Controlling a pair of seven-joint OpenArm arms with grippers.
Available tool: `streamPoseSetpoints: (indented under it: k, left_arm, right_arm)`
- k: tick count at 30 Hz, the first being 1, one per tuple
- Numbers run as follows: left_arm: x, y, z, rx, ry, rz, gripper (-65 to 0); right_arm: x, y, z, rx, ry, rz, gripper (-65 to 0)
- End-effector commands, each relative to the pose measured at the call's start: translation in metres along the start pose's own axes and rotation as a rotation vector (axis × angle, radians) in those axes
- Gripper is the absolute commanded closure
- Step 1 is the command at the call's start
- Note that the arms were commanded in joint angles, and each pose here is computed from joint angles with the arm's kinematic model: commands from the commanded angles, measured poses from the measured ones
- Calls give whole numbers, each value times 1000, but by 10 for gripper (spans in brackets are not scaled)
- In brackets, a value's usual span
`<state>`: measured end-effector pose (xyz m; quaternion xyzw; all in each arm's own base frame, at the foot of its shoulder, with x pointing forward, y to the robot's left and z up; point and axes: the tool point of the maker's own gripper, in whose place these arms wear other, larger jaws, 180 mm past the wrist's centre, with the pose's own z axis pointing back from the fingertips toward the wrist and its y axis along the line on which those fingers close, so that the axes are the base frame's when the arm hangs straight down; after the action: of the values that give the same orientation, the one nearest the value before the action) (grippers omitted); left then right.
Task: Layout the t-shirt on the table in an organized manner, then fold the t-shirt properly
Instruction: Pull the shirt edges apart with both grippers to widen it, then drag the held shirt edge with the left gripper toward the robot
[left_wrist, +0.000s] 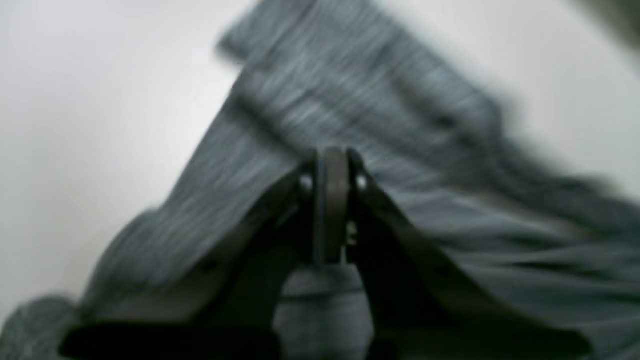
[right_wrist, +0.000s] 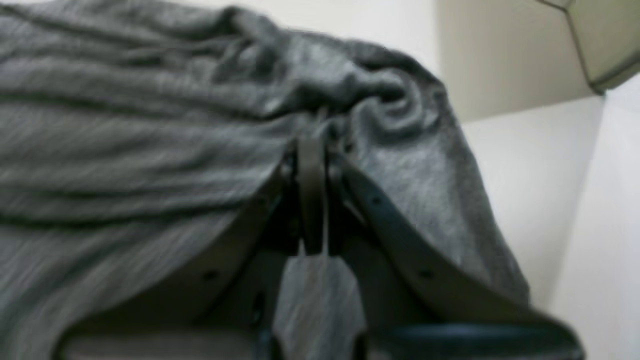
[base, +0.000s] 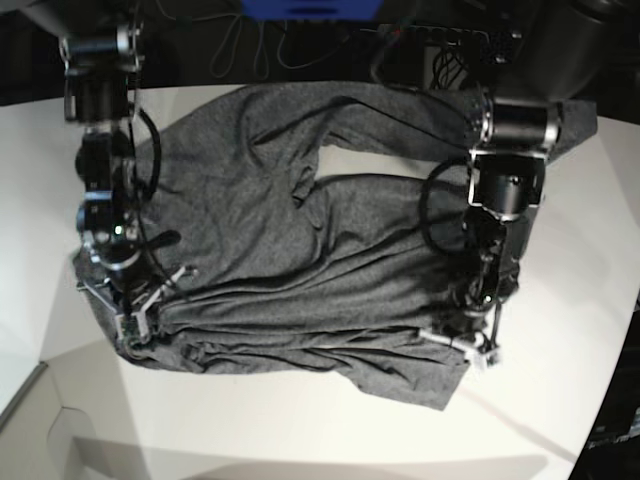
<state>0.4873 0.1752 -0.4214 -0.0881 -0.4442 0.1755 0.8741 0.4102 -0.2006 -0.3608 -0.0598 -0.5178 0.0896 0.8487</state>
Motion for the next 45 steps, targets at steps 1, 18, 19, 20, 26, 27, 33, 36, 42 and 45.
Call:
streamPoseSetpoints:
  k: [1, 18, 19, 20, 26, 27, 33, 36, 42, 45]
  left_arm:
    - [33, -3, -3, 2, -69, -7, -27]
    - [128, 57, 8, 141, -402, -186, -30]
    - [134, 60, 9, 148, -411, -186, -30]
    - [139, 62, 10, 152, -417, -187, -30]
    - [140, 66, 11, 157, -419, -187, -30]
    - [139, 66, 11, 156, -417, -186, -30]
    - [128, 65, 11, 147, -408, -184, -29]
    - [123, 55, 11, 106, -384, -127, -29]
    - [114, 19, 31, -66, -278, 0, -27]
    - [99, -6, 56, -181, -256, 10, -26]
  right_arm:
    - [15, -5, 7, -11, -46, 14, 0]
    - [-77, 45, 102, 82, 115, 30, 0]
    - [-83, 46, 101, 83, 130, 27, 0]
    - [-89, 46, 101, 84, 146, 25, 0]
    - [-140, 28, 98, 40, 277, -5, 0]
    - [-148, 17, 99, 13, 296, -17, 0]
    - [-160, -35, 110, -122, 321, -67, 0]
    - [-161, -47, 113, -154, 322, -78, 0]
    - [-168, -37, 120, -144, 332, -91, 0]
    - [-165, -36, 118, -144, 325, -100, 0]
